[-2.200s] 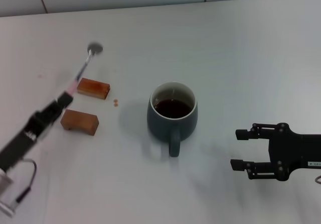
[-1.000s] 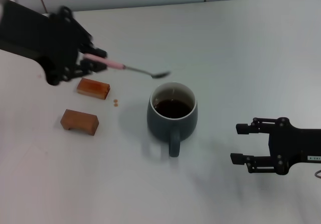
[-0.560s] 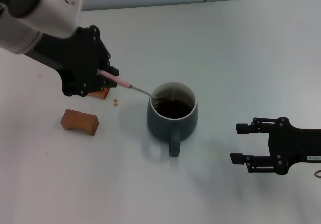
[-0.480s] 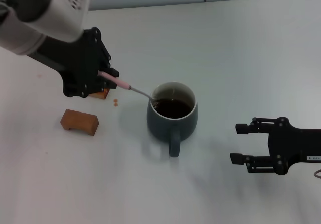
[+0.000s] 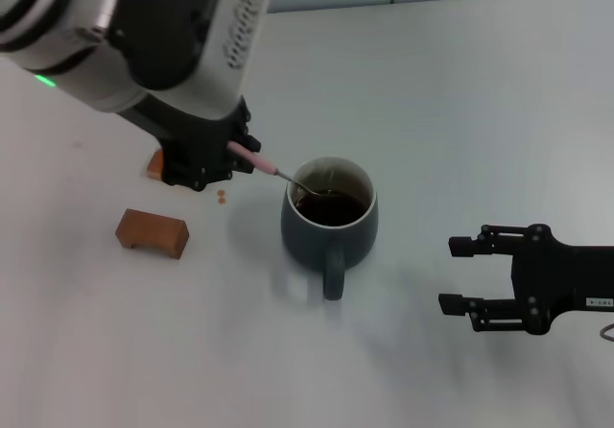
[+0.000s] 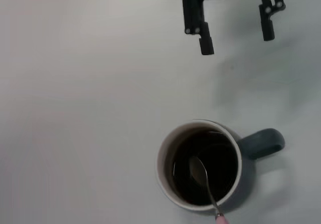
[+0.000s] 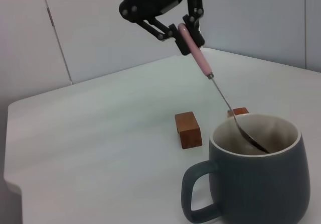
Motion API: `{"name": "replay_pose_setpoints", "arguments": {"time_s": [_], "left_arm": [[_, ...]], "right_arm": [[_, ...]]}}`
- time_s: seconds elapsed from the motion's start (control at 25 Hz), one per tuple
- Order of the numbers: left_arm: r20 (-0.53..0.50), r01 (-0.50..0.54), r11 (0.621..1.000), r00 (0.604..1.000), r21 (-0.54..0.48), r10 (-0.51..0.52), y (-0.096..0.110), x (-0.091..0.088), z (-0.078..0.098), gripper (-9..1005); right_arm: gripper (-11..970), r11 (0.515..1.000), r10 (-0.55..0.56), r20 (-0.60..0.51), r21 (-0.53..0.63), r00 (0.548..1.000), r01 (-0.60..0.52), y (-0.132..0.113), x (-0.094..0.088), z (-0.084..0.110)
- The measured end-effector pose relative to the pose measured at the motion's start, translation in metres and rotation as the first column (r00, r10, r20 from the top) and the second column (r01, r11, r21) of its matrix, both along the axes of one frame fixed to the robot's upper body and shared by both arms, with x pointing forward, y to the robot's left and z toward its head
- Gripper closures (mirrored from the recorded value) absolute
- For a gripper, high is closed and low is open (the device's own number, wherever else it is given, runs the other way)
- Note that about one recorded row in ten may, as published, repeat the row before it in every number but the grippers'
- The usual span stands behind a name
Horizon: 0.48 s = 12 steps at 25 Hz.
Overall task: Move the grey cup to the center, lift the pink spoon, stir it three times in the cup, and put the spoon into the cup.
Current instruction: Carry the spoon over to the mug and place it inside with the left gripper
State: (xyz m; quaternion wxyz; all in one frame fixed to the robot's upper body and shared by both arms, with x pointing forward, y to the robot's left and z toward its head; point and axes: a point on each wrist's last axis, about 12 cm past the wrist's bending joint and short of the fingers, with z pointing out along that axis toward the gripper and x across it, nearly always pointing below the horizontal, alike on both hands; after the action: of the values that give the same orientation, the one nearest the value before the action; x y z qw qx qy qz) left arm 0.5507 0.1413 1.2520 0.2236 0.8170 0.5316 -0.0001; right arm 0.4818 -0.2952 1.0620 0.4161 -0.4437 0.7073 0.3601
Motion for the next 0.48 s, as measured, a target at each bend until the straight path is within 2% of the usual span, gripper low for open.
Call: {"name": "replay_pose_setpoints", "arguments": {"time_s": [0.24, 0.32, 0.4, 0.48], "left_arm": [[0.039, 0.029, 0.997, 0.999, 0.077, -0.032, -0.017, 0.005, -0.006, 805], [0.039, 0.029, 0.997, 0.999, 0.077, -0.032, -0.017, 0.005, -0.006, 803], [0.066, 0.046, 0.993, 0.996, 0.112, -0.053, -0.028, 0.006, -0.014, 801], [0.070, 0.055, 0.992, 0.996, 0.110, -0.063, -0.031, 0.006, -0.014, 799]], "right_arm": [[218, 1.000, 0.004, -0.004, 0.003, 1.000, -0.004, 0.000, -0.001, 0.000], [218, 1.000, 0.004, -0.007, 0.003, 1.000, -0.004, 0.000, -0.001, -0.001], [219, 1.000, 0.005, -0.009, 0.003, 1.000, -0.005, 0.001, -0.001, -0.001], [219, 1.000, 0.005, -0.011, 0.004, 1.000, -0.005, 0.001, -0.001, -0.002]]}}
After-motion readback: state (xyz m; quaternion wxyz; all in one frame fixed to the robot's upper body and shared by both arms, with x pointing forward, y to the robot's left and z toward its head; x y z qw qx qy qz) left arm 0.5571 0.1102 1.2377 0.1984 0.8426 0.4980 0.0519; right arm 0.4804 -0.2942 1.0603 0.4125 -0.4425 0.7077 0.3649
